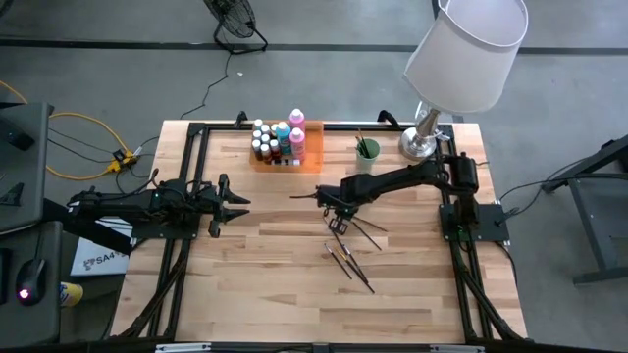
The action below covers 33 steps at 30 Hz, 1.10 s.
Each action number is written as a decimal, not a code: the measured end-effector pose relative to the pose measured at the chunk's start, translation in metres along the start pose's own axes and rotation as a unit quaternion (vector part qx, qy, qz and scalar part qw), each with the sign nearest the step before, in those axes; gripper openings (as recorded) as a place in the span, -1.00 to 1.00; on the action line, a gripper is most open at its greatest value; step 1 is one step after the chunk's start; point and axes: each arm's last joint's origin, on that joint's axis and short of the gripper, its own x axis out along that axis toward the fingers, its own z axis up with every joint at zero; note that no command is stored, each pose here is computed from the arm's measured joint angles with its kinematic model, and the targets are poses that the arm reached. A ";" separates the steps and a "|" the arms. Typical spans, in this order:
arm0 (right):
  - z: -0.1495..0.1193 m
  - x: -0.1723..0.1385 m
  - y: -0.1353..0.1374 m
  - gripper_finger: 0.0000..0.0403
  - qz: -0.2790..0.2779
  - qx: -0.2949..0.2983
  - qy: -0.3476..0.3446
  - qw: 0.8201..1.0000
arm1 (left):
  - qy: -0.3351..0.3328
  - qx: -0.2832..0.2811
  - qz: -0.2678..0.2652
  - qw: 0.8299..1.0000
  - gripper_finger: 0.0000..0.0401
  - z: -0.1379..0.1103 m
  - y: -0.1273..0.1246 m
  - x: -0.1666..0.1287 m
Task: Pick & Place Paint Supplies
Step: Put the gold paint brush into the green cup
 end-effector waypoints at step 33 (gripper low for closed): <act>-0.014 -0.064 0.015 -0.98 -0.097 -0.045 -0.111 0.988 | 0.000 0.000 0.000 1.000 -0.37 0.000 0.000 0.000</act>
